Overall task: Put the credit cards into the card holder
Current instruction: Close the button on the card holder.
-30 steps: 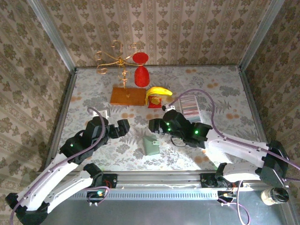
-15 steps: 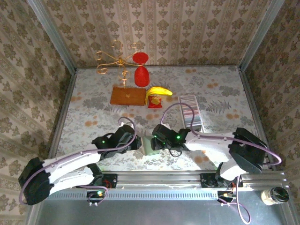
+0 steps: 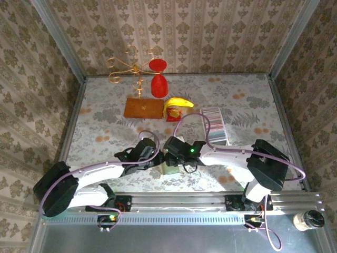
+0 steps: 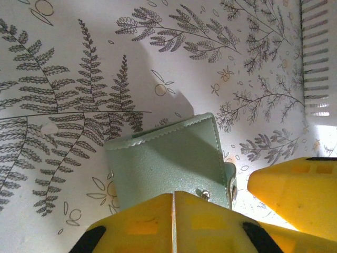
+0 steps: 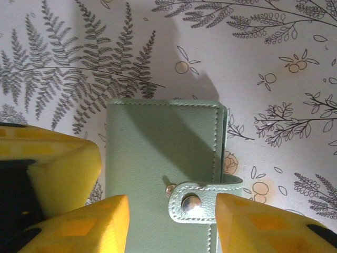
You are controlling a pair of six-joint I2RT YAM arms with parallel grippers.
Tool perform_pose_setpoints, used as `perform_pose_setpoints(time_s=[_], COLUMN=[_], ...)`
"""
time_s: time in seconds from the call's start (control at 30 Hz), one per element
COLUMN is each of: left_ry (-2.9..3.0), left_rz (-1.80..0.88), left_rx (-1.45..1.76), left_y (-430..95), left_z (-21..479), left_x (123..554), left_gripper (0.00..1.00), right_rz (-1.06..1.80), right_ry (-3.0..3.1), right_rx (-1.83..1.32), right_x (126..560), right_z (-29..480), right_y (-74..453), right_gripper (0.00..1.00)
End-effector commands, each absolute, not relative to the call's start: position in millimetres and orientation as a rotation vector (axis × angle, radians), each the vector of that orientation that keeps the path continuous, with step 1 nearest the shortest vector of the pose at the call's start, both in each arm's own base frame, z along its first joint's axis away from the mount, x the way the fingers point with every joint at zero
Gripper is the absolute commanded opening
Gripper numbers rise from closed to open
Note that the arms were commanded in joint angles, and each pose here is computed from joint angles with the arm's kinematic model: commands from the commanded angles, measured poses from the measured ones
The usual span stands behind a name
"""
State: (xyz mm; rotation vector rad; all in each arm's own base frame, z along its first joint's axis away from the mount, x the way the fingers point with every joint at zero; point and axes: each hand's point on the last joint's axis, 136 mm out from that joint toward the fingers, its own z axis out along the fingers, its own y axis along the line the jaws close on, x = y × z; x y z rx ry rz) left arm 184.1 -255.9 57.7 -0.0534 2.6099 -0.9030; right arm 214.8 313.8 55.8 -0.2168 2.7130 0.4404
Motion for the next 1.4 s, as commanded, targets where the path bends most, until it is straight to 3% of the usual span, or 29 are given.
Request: perform_pose_setpoints(time_s=[0.0, 0.3, 0.4, 0.63, 0.93, 1.37], left_ry=[2.589, 2.605, 2.617, 2.654, 2.706, 2.720], left_rz=[-0.993, -1.031, -1.024, -1.006, -0.980, -0.960], left_rx=[-0.088, -0.090, -0.093, -0.096, -0.122, -0.155], left_y=[-261, -267, -267, -268, -265, -258], left_z=[60, 55, 51, 38, 21, 15], left_x=[189, 191, 190, 188, 185, 181], left_gripper=[0.09, 0.09, 0.09, 0.09, 0.07, 0.04], right_rz=[0.348, 0.316, 0.307, 0.304, 0.333, 0.439], right_ry=[2.737, 2.728, 2.706, 2.714, 2.711, 2.735], right_rx=[-0.235, -0.230, -0.227, -0.239, -0.242, -0.218], right_x=[215, 219, 221, 221, 219, 213], right_z=[50, 53, 58, 54, 57, 43], right_y=[309, 309, 308, 309, 312, 322], right_gripper=[0.46, 0.35, 0.27, 0.20, 0.00, 0.00])
